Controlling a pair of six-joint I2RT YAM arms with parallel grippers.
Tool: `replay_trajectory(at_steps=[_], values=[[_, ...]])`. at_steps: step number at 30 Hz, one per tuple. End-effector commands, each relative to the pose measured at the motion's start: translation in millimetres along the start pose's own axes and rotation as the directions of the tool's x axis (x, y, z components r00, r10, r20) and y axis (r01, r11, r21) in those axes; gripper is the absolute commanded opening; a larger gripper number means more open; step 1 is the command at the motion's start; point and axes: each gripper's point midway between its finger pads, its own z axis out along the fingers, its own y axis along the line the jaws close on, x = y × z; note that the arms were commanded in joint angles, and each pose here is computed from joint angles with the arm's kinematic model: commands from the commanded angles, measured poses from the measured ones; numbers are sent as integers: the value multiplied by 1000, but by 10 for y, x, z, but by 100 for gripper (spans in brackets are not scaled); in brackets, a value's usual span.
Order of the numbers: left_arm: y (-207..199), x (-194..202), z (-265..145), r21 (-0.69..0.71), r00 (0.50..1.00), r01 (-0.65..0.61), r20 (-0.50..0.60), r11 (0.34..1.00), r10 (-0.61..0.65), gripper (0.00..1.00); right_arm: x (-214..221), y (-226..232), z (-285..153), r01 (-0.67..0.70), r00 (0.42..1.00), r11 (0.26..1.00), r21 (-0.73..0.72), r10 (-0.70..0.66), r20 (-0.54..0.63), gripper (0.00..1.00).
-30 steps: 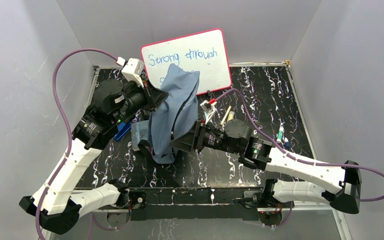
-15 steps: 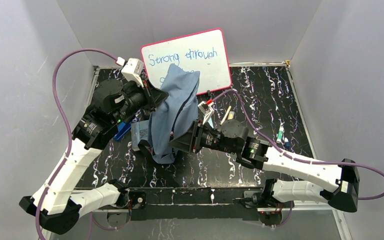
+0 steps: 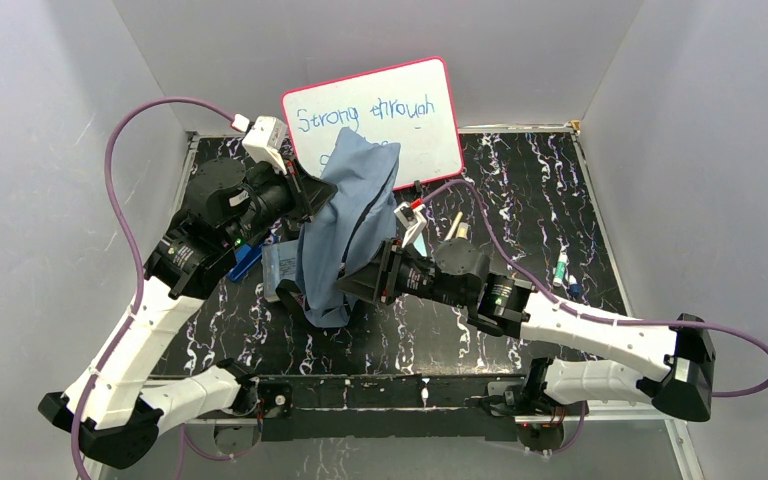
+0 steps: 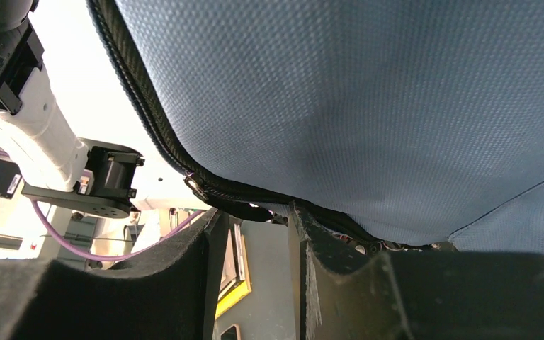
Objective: Pack the student bag
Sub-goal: Unzip the student bag at the center of the board.
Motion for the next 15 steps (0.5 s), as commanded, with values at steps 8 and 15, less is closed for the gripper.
replay_trajectory(at_steps=[8,15], values=[[-49,-63,-66,20,1000,8,28,1000,-9,0,-307,427,-65,23,995,993,-113,-12,99,43],[-50,-46,-63,22,1000,14,25,1000,-14,0,-351,533,-89,29,994,988,-153,-12,112,46]])
